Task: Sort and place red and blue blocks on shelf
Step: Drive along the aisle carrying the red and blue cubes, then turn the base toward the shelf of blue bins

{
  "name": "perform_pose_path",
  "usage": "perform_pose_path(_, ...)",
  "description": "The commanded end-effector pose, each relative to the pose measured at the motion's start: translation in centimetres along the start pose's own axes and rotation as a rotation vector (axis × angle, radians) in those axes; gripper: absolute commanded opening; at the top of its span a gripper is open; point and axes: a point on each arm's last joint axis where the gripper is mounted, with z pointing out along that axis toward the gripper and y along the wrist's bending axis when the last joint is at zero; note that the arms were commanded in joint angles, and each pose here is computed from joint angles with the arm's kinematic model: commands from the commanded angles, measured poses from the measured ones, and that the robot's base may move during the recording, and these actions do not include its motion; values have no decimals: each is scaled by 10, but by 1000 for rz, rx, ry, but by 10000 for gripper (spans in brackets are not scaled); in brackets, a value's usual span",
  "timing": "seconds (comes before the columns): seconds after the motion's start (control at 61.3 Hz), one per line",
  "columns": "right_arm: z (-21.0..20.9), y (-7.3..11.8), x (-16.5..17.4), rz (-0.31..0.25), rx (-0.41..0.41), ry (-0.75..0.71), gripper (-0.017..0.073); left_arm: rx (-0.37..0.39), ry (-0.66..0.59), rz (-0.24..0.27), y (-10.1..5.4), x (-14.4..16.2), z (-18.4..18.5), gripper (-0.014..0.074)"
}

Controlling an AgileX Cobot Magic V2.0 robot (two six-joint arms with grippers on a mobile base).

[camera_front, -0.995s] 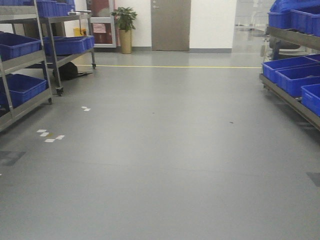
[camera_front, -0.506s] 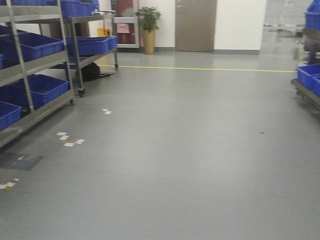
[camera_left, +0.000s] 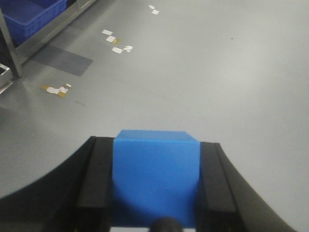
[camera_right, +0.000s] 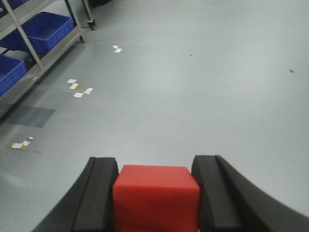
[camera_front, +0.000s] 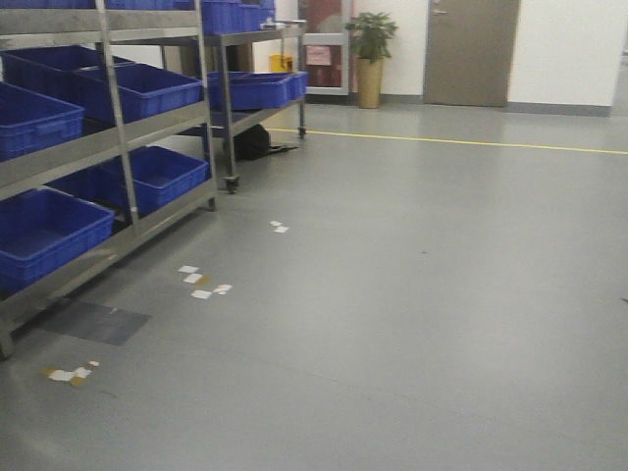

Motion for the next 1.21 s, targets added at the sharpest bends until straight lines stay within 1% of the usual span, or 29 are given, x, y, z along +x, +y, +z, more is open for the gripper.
perform_pose_path(0.0,-5,3,-17,-19,-23,-117,59,18,-114,-16,-3,-17,-4,76)
perform_pose_path(1.191,-5,3,-17,-19,-23,-116,59,18,-114,-16,-3,-17,-4,76)
